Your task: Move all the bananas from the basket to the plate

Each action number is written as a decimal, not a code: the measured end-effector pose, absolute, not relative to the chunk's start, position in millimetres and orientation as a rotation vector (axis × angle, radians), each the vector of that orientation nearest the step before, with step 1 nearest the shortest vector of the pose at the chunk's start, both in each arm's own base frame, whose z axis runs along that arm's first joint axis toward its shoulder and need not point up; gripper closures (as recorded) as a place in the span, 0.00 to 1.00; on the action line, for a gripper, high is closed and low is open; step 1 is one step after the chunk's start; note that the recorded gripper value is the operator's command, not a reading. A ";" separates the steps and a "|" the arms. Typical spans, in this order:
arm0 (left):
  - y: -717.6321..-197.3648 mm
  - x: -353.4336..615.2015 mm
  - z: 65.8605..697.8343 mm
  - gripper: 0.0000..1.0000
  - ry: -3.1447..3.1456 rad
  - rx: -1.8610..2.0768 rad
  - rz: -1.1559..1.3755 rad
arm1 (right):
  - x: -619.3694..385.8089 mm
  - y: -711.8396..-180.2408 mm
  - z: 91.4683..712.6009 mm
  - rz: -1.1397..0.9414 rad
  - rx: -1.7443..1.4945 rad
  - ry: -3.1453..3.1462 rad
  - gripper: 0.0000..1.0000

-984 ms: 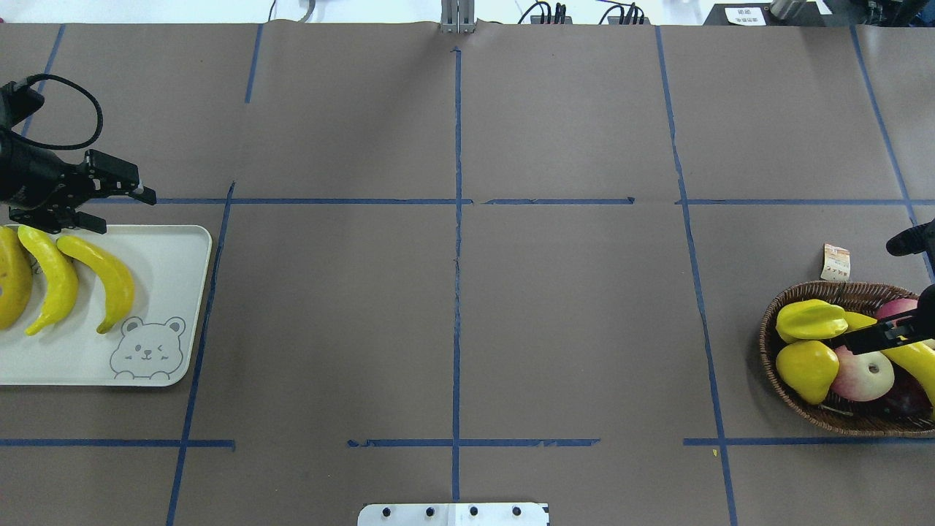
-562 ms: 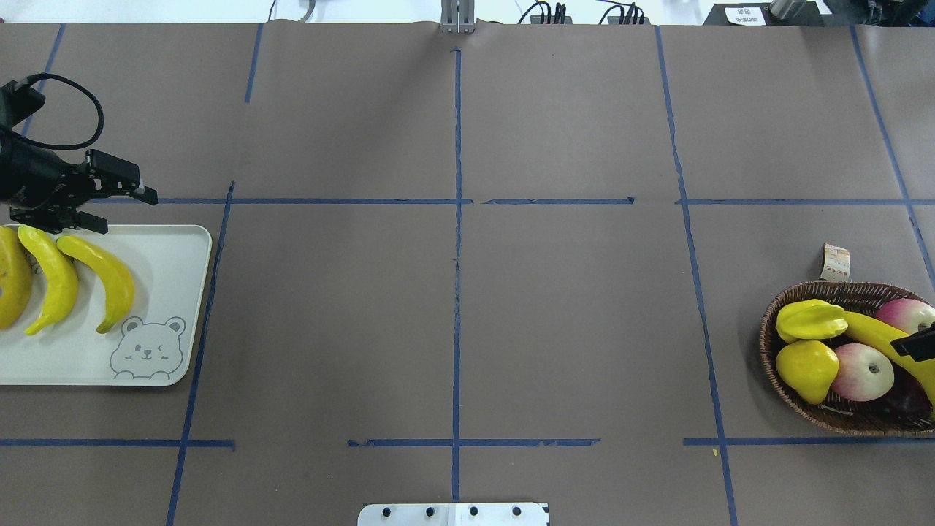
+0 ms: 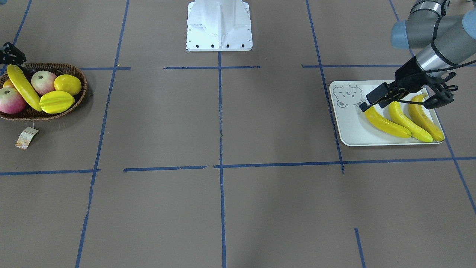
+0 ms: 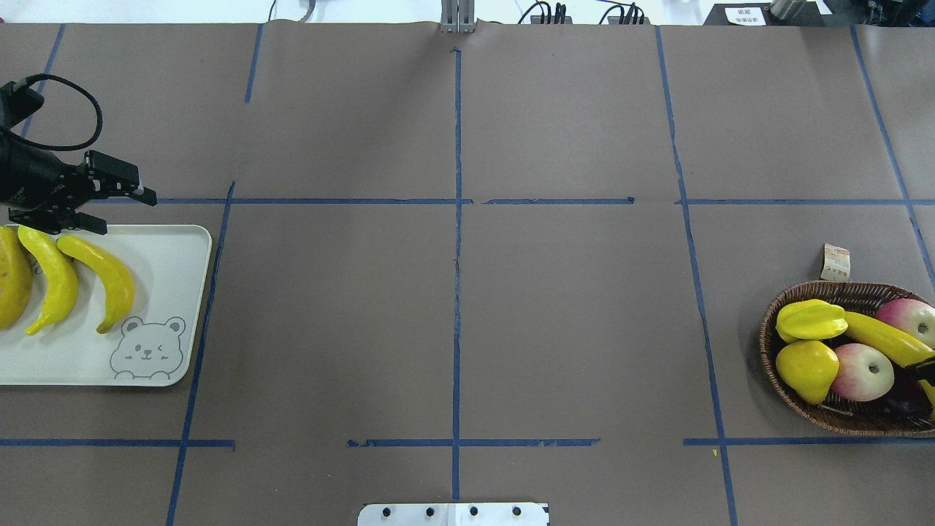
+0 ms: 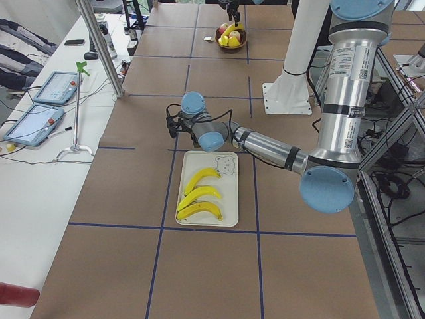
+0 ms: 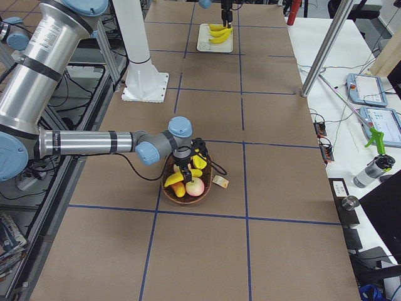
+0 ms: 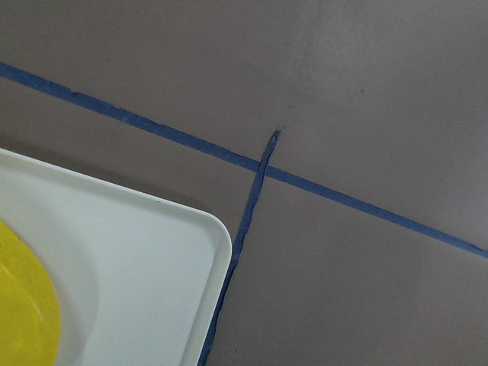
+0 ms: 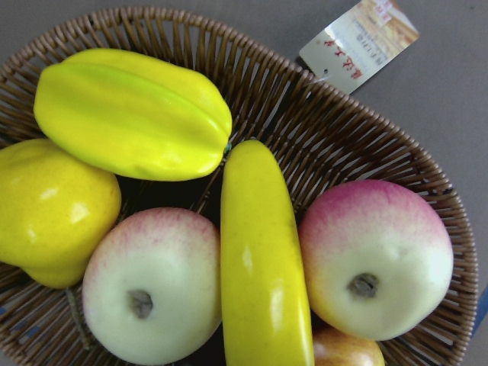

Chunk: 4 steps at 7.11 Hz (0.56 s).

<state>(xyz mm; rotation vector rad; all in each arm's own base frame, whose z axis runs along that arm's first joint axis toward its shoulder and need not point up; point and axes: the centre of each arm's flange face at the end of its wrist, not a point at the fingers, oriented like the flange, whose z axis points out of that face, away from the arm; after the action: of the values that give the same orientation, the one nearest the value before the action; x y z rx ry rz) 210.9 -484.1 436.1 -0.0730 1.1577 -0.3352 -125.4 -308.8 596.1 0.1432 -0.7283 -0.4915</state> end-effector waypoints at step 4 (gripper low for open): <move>-484.2 213.0 438.5 0.00 1.154 -0.078 -0.335 | -143.0 -293.4 609.8 -0.547 0.091 -0.710 0.90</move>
<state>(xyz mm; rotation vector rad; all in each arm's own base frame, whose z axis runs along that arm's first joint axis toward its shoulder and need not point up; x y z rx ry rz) 213.0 -484.2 438.5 -0.0775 1.1539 -0.3351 -143.0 -293.4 609.8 0.0909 -0.7100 -0.5474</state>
